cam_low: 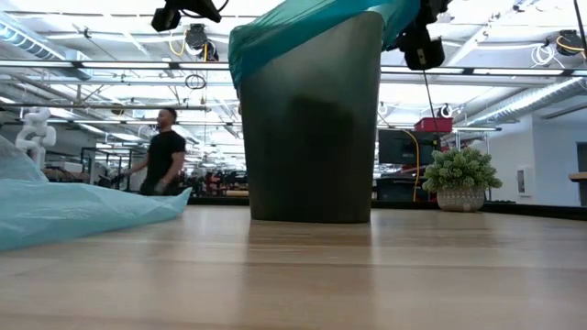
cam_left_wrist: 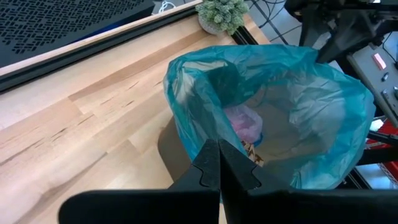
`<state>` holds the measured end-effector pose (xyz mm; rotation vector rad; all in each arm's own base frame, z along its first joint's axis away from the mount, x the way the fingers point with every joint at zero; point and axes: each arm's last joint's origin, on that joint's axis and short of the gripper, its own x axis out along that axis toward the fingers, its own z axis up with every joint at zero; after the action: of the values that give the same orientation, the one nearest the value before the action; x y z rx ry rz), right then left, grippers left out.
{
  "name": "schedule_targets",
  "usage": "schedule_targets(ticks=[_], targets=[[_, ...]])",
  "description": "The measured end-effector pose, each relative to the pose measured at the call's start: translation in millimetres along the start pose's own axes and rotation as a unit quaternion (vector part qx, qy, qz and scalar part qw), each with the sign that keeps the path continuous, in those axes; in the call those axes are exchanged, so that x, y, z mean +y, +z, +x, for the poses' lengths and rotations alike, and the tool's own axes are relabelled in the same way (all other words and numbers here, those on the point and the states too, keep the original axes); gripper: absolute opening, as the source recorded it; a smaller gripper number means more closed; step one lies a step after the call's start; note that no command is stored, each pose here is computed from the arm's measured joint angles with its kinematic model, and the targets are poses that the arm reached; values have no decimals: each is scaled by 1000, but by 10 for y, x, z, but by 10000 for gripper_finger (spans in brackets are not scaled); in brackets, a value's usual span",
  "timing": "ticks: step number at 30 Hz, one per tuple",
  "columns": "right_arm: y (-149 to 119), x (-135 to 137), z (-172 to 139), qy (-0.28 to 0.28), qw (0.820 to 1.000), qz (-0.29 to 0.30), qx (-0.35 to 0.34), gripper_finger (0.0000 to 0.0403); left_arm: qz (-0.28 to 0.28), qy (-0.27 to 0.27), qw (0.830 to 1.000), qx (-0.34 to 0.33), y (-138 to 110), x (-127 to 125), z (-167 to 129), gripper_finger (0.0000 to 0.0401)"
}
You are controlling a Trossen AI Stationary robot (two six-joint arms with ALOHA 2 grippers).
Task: Place trash/remove bag and relplace
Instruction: Remove the trash bag from the trash bin
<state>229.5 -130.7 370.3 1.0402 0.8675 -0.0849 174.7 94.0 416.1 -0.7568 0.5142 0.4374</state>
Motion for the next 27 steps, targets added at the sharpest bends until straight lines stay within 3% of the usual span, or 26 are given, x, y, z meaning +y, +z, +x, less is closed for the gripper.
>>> schedule_targets(ticks=[4,10,14,18,21,24,27], targets=[[23,-3,-16,5,1000,-10,-10,112,0,0,1000,0,0,0,0,0],[-25,50,-96,12,999,-24,-26,12,0,0,1000,0,0,0,0,0],[-59,145,-190,19,998,-36,-56,7,0,0,1000,0,0,0,0,0],[-89,371,-343,-3,989,-107,-103,2,0,0,1000,0,1,0,0,0],[-135,626,-448,-16,966,-220,-136,1,0,0,1000,0,0,-1,0,0],[-229,873,-492,-65,922,-342,-169,1,-1,0,1000,0,1,0,0,0],[-313,990,-446,-113,895,-393,-178,2,-2,2,1000,-1,1,1,-1,0]])
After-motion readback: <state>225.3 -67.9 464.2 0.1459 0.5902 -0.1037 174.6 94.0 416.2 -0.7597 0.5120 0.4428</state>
